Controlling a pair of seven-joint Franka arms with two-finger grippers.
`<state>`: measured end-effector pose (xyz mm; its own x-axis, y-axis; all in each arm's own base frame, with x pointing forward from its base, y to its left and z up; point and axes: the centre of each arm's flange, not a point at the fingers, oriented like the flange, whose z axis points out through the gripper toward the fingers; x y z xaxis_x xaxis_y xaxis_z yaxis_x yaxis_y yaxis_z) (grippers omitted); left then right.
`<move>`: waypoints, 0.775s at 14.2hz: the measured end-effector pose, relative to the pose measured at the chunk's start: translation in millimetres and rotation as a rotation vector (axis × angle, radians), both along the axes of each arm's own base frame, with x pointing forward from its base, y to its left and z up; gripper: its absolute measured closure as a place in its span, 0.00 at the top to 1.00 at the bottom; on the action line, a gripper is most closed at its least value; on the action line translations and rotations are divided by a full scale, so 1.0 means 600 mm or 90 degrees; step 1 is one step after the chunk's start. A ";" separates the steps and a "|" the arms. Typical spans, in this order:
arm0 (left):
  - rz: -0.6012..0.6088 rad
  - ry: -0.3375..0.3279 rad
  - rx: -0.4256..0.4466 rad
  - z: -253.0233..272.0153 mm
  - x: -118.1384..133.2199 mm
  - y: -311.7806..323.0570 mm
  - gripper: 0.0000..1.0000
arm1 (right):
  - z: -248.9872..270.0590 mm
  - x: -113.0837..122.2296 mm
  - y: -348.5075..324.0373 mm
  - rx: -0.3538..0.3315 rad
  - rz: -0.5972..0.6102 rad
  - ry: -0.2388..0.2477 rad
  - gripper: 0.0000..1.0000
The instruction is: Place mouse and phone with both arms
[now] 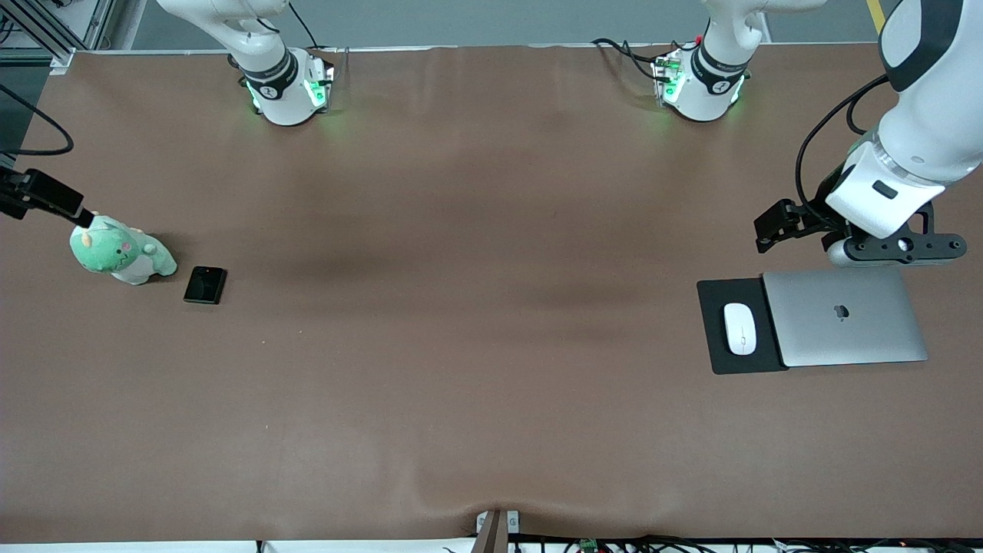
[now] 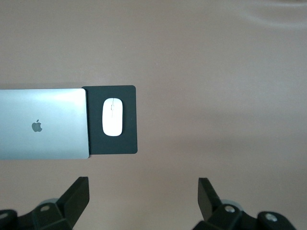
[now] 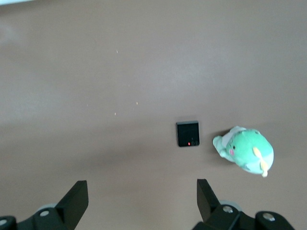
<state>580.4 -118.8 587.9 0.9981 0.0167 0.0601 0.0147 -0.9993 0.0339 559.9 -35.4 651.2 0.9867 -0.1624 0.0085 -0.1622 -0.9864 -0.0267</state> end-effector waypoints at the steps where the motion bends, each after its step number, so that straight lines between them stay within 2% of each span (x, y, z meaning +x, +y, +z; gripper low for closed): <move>1: 0.000 0.000 0.000 0.000 0.000 0.000 1.00 | 0.005 -0.004 0.001 0.000 0.001 0.002 1.00; 4: 0.000 0.000 0.000 0.000 0.000 0.000 1.00 | 0.009 -0.008 0.013 -0.002 0.009 0.004 1.00; 7: 0.000 0.000 0.000 -0.001 0.000 0.001 1.00 | 0.009 -0.007 0.030 -0.044 0.025 0.006 1.00; 11: 0.000 0.001 0.000 -0.002 0.001 0.001 1.00 | 0.009 -0.007 0.033 -0.057 0.029 0.007 1.00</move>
<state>581.0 -118.5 586.8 0.9982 0.0175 0.0581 0.0155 -0.9993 0.0336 555.7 -15.4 656.8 0.9931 -0.1171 0.0098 -0.1174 -0.9911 0.0629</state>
